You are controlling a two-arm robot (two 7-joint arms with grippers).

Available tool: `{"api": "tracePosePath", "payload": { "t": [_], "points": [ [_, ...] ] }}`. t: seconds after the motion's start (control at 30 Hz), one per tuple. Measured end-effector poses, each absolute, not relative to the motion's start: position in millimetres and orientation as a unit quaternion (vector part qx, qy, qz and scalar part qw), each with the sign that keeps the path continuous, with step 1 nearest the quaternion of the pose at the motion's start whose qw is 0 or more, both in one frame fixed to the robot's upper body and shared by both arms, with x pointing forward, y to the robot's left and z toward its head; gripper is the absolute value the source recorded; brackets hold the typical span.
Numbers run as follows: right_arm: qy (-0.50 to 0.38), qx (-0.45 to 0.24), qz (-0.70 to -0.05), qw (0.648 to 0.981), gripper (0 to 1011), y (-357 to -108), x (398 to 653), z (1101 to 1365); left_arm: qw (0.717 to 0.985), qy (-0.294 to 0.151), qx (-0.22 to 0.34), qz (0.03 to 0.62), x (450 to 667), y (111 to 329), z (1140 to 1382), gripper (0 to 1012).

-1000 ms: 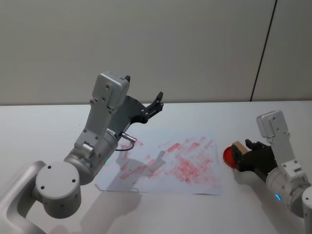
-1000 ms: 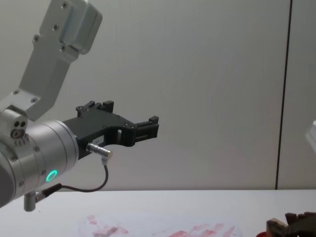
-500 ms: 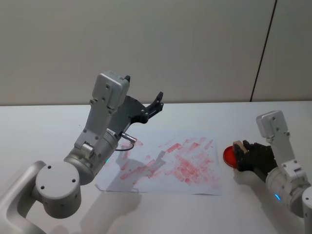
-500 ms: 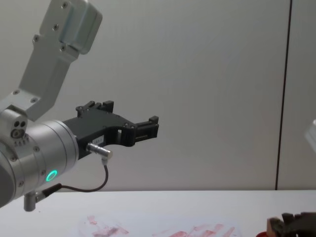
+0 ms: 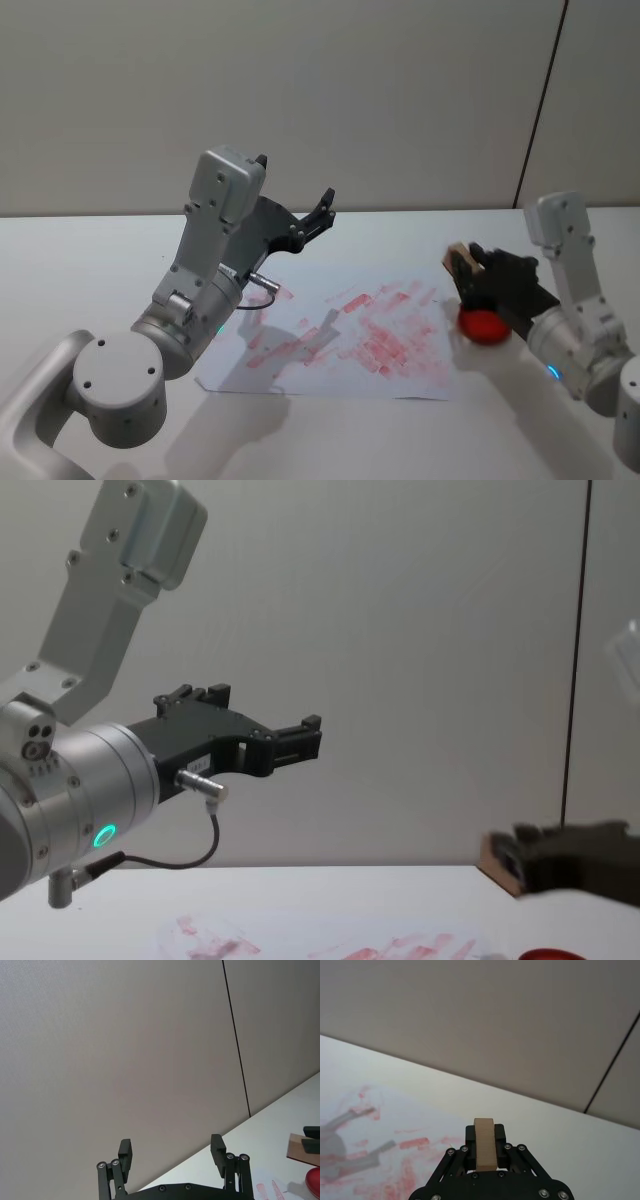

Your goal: Use the one hand to pick up the stamp and affix it onto the A4 paper.

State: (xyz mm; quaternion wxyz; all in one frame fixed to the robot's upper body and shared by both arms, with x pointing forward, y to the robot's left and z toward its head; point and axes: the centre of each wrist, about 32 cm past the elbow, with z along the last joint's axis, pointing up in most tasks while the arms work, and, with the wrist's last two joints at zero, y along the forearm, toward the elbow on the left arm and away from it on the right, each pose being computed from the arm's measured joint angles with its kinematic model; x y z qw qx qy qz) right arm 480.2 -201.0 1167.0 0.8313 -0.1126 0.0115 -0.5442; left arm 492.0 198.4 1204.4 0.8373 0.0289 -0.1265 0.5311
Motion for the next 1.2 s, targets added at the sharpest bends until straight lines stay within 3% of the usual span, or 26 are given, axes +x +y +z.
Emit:
{"api": "tracePosePath", "payload": {
  "t": [0.47, 0.77, 1.2],
  "points": [
    [0.009, -0.068, -0.469, 0.881, 205, -175.1, 485.7, 1187.4, 0.837, -0.126, 0.029, 0.531, 492.0, 198.4, 1204.4, 1001],
    [0.01, -0.108, -0.416, 0.903, 205, -159.2, 489.2, 1179.4, 0.837, -0.126, 0.029, 0.531, 492.0, 198.4, 1204.4, 1001],
    [0.007, -0.18, -0.38, 0.907, 205, -147.2, 494.2, 1152.5, 0.837, -0.126, 0.029, 0.531, 492.0, 198.4, 1204.4, 1002]
  ]
}}
